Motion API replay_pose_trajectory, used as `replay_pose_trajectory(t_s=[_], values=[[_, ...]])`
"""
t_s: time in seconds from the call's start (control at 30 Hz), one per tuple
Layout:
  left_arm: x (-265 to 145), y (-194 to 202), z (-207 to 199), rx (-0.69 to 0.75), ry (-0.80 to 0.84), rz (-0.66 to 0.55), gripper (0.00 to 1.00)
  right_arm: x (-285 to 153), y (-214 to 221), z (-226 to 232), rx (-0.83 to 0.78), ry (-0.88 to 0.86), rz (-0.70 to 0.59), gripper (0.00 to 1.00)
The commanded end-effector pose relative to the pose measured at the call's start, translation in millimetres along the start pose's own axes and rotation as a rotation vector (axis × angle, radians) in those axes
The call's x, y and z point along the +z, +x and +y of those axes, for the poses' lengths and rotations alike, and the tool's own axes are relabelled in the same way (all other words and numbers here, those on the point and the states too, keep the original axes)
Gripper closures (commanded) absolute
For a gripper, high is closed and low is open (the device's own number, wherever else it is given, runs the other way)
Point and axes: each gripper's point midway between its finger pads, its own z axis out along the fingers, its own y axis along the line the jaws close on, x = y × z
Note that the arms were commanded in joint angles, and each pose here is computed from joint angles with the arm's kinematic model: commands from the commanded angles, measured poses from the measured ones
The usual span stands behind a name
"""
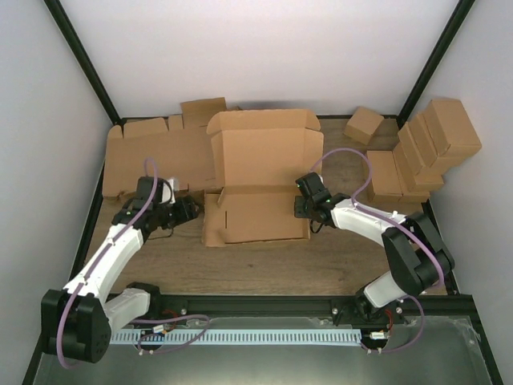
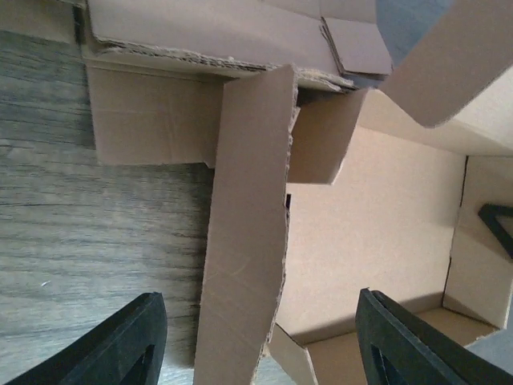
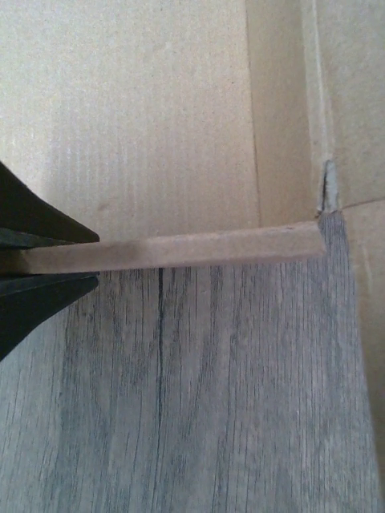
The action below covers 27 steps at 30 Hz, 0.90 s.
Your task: Fold the paper box
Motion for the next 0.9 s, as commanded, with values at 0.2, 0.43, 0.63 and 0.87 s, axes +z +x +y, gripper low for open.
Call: replay_pose_trajectory(t_s=[0.2, 0.43, 0.63, 0.87], values=[[21, 21, 8, -0.107, 0.1, -0.018, 0.39, -8, -16, -5, -0.004, 0.024, -0.076, 0.99], [30, 28, 34, -0.147, -0.002, -0.034, 0.42, -8, -15, -4, -0.012, 0.02, -0.073, 0.99], [40, 39, 47, -0.206, -0.024, -0.018, 0.49, -8, -16, -3, -0.012, 0.017, -0.076, 0.99], [50, 49, 51, -0.213, -0.019, 0.019, 0.49, -5, -14, -1, -0.015, 0.007, -0.066, 0.99]])
